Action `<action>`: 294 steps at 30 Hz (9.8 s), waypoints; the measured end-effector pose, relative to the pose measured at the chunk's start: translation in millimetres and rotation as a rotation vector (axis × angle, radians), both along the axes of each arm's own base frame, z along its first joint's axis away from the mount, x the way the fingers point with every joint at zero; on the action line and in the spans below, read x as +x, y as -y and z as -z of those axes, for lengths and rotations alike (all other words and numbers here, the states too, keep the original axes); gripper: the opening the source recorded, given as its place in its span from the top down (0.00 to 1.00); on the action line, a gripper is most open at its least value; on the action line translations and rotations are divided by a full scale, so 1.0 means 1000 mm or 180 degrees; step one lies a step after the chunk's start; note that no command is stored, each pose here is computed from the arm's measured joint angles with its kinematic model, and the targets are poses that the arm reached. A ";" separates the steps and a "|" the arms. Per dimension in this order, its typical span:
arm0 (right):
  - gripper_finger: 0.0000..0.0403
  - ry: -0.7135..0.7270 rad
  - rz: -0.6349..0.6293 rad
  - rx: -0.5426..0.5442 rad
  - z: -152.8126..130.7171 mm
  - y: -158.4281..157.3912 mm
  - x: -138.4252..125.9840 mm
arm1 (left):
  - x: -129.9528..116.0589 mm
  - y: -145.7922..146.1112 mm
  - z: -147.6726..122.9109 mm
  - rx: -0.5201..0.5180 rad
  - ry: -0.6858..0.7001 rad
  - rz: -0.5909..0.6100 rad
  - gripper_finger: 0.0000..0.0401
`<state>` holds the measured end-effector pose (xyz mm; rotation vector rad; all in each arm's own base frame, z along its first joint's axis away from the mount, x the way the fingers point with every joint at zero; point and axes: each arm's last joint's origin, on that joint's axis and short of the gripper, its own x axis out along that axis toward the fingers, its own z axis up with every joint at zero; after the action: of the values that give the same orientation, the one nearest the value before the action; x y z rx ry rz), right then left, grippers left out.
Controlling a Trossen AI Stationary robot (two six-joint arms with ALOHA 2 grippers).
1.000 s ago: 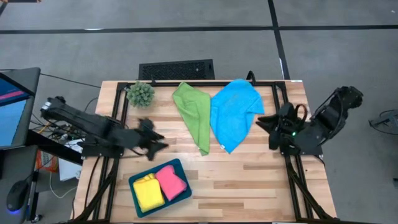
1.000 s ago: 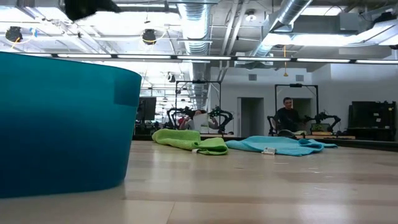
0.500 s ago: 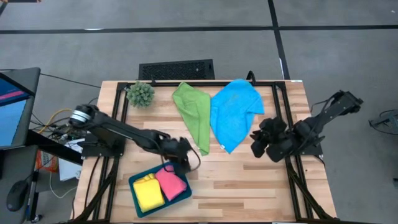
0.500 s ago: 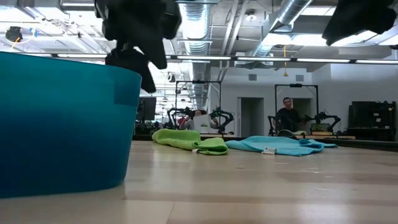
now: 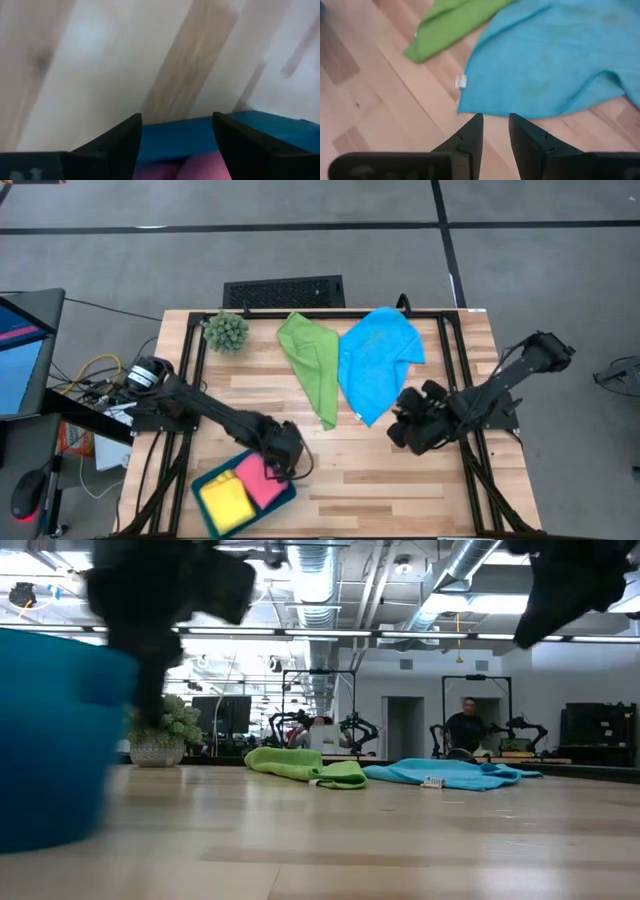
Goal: Fold microfiber towels
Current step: Fold the blue microfiber towel
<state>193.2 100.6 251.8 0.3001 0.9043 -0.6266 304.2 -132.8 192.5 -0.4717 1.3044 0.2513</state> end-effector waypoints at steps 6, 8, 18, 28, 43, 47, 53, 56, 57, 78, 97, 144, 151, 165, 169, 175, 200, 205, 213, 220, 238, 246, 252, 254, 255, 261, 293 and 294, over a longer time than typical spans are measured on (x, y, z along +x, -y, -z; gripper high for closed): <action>0.70 -0.0241 -0.0251 0.0041 0.019 -0.003 0.025 | -0.010 0.012 0.000 0.0057 -0.0084 -0.0068 0.41; 0.70 -0.0267 -0.0411 0.0125 0.024 -0.001 0.036 | -0.012 0.011 -0.007 0.0016 -0.0024 -0.0106 0.41; 0.67 -0.0566 -0.0823 0.0204 0.053 0.024 0.073 | -0.024 -0.026 -0.095 -0.0064 0.1070 -0.0494 0.41; 0.63 -0.0441 -0.0925 0.0669 0.101 0.046 0.071 | -0.036 -0.050 -0.138 -0.0135 0.1825 -0.0584 0.41; 0.69 -0.0585 -0.0898 0.0733 0.135 0.037 0.075 | -0.025 -0.075 -0.138 0.0012 0.1904 -0.0625 0.41; 0.86 -0.0522 -0.0844 0.0825 0.129 0.031 0.071 | -0.014 -0.080 -0.131 0.0113 0.1896 -0.0494 0.41; 0.95 -0.0391 -0.0912 0.1149 0.114 0.010 0.059 | 0.018 -0.083 -0.105 0.0152 0.1863 0.0012 0.41; 0.94 -0.0376 -0.1018 0.1268 0.109 -0.010 0.050 | 0.037 -0.084 -0.086 0.0106 0.1853 0.0274 0.41; 0.95 -0.0364 -0.1067 0.1305 0.109 -0.018 0.047 | 0.044 -0.084 -0.080 0.0098 0.1881 0.0342 0.41; 0.97 -0.0613 -0.1427 0.1770 0.109 -0.113 -0.028 | 0.179 -0.102 -0.014 0.0650 0.1881 0.1698 0.41; 0.95 -0.0650 -0.1407 0.1718 0.109 -0.117 -0.037 | 0.211 -0.113 0.047 0.0820 0.1207 0.2142 0.41; 0.95 -0.0432 -0.1009 0.1615 0.110 -0.115 -0.038 | 0.204 -0.101 -0.016 0.0556 0.0685 0.1766 0.96; 0.94 -0.0416 -0.0933 0.1662 0.110 -0.116 -0.038 | 0.196 -0.085 -0.026 0.0469 0.0487 0.1778 0.96; 0.95 -0.0229 -0.1057 0.1838 0.106 -0.122 -0.033 | 0.172 -0.044 -0.078 0.0339 0.0610 0.1597 0.96; 0.96 -0.0094 -0.1128 0.1972 0.103 -0.127 -0.030 | 0.164 -0.036 -0.090 0.0451 0.0604 0.1605 0.96; 0.97 0.0065 -0.1210 0.2126 0.092 -0.128 -0.029 | 0.156 -0.033 -0.096 0.0514 0.0496 0.1567 0.96; 0.97 0.1248 -0.1417 0.1677 -0.005 -0.036 -0.017 | 0.121 -0.045 -0.165 0.0837 0.0942 0.1283 0.94; 0.97 0.1522 -0.1399 0.1543 -0.021 -0.013 -0.018 | 0.111 -0.058 -0.187 0.1006 0.1164 0.1139 0.88; 0.97 0.1690 -0.0983 0.1068 -0.034 0.032 -0.026 | 0.096 -0.099 -0.225 0.1271 0.1561 0.0630 0.94; 0.97 0.1691 -0.0704 0.0787 -0.040 0.068 -0.034 | 0.094 -0.140 -0.226 0.1352 0.1437 0.0403 0.99; 0.97 0.1508 0.0292 -0.0645 -0.133 0.120 -0.082 | 0.087 -0.232 -0.243 0.1895 0.1730 -0.0039 1.00; 0.97 0.1354 0.0858 -0.1584 -0.169 0.147 -0.102 | 0.079 -0.277 -0.264 0.2316 0.2174 -0.0313 1.00; 0.97 0.1125 0.0781 -0.1275 -0.149 0.147 -0.103 | 0.085 -0.262 -0.252 0.2239 0.1941 -0.0009 1.00; 0.97 0.1030 0.0720 -0.1045 -0.134 0.143 -0.105 | 0.093 -0.251 -0.238 0.2102 0.1862 0.0113 1.00; 0.97 0.0995 0.0701 -0.0900 -0.126 0.140 -0.107 | 0.097 -0.244 -0.229 0.2036 0.1793 0.0172 1.00; 0.97 0.0904 0.0536 0.0137 -0.072 0.118 -0.119 | 0.122 -0.195 -0.162 0.1663 0.1459 0.0591 1.00; 0.99 0.0318 0.0139 0.2556 0.043 -0.060 -0.092 | 0.094 -0.017 -0.028 0.0701 0.0879 0.0456 1.00; 0.99 0.0325 0.0112 0.2594 0.038 -0.067 -0.092 | 0.092 -0.015 -0.027 0.0618 0.0851 0.0419 1.00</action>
<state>101.5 167.7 214.0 1.0687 1.0247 -0.2414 396.7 -117.4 220.0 -0.2435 1.0333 0.1951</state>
